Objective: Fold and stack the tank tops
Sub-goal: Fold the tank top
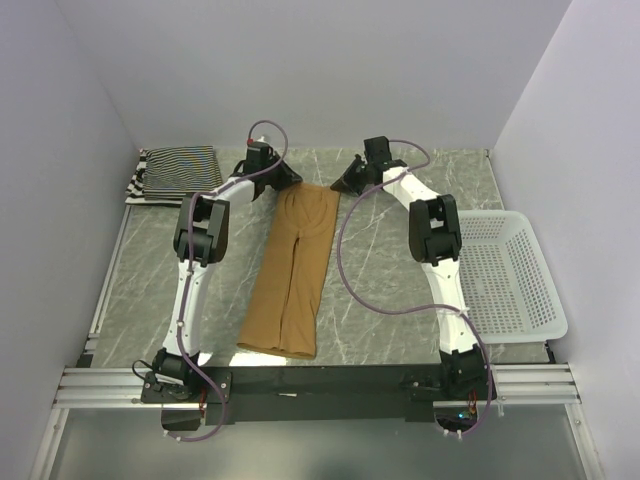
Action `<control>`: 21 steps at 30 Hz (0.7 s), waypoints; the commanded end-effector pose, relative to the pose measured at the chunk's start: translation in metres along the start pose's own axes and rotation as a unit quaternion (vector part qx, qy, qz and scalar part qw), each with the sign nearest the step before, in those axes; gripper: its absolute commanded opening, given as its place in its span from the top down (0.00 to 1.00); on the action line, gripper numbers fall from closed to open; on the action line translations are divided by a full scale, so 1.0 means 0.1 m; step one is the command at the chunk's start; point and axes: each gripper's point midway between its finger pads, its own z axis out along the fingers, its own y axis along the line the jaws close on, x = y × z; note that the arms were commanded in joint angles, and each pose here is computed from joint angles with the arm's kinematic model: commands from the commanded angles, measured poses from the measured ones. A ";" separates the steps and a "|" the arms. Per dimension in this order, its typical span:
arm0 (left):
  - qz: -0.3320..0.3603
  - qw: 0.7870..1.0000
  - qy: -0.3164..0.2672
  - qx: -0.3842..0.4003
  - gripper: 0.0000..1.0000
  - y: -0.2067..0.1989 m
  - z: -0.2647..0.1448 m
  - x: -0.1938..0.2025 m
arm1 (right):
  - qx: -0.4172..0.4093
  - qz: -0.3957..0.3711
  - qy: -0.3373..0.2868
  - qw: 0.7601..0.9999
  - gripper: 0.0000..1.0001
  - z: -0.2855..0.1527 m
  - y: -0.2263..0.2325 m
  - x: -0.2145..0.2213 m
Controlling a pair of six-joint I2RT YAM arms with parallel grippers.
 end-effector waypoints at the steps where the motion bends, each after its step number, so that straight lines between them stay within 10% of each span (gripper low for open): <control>1: -0.019 1.000 -0.017 0.005 0.91 0.02 0.10 -0.12 | -0.010 0.018 0.000 1.000 0.91 0.02 -0.03 -0.15; 11: -0.023 0.993 -0.061 0.101 0.82 -0.33 0.20 -0.49 | -0.081 -0.004 -0.029 0.996 0.87 -0.05 0.21 -0.53; 21: 0.053 0.959 -0.165 0.222 0.60 -1.42 -0.83 -1.24 | -0.097 -0.124 -0.165 0.974 0.44 -1.04 0.96 -0.98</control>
